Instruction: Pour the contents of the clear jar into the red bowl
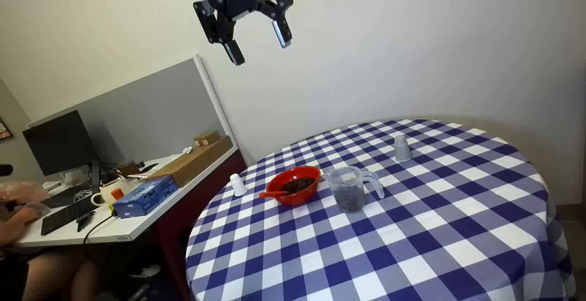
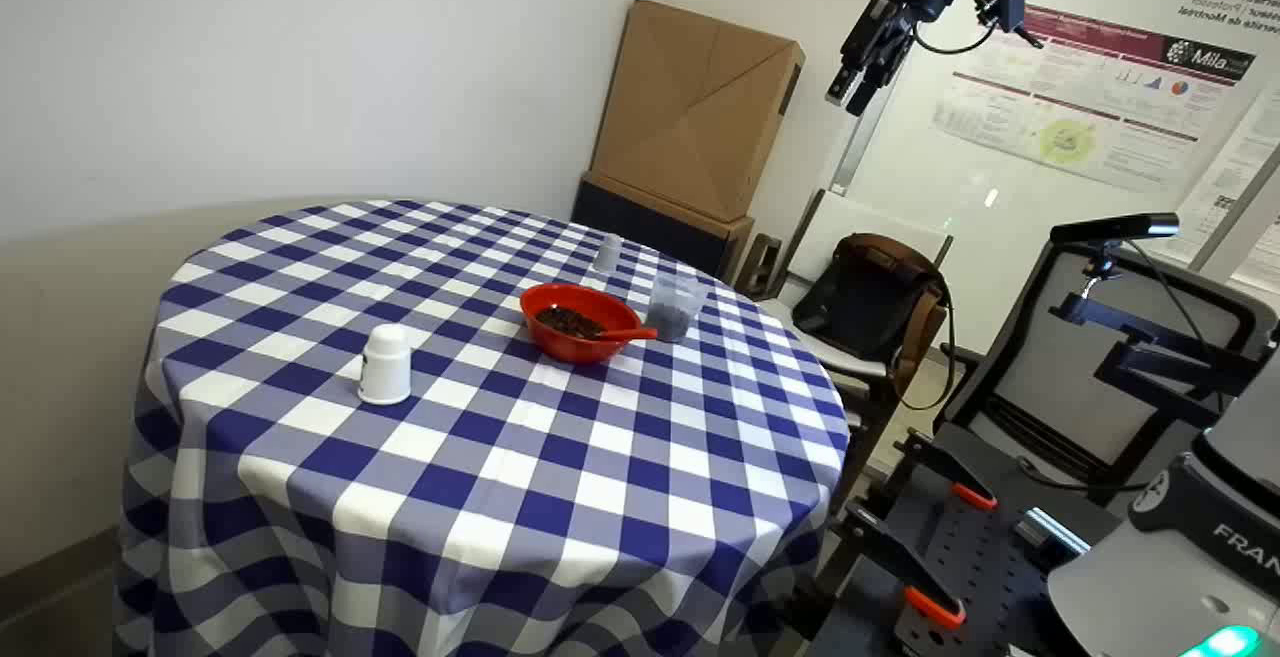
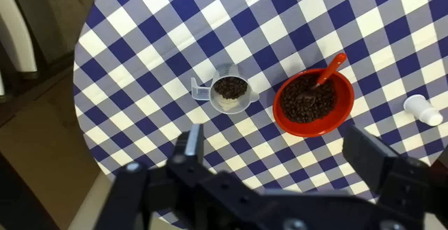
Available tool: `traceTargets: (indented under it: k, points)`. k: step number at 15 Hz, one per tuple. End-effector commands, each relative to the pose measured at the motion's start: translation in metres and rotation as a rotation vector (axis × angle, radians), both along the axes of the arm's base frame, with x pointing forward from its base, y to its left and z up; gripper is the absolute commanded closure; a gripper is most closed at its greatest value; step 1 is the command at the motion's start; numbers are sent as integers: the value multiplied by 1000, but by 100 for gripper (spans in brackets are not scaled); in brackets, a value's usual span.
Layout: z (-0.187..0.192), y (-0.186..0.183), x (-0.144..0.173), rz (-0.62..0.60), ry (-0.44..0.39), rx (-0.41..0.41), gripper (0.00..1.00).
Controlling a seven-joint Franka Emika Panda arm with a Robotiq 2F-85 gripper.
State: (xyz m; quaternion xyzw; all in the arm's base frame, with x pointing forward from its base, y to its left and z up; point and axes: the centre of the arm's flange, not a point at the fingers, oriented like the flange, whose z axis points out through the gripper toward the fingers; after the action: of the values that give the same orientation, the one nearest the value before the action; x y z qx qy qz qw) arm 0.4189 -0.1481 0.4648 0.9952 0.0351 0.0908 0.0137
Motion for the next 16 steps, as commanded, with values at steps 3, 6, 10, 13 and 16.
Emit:
traceTargets:
  k: [3, 6, 10, 13, 16]
  points:
    - [0, 0, 0, 0, -1, 0, 0]
    - [-6, 5, 6, 125, -6, -175, 0]
    - [-11, 3, 52, 267, -28, -331, 0]
    - [-19, -2, 97, 419, -32, -385, 0]
    - [-41, -9, 151, 573, 3, -424, 0]
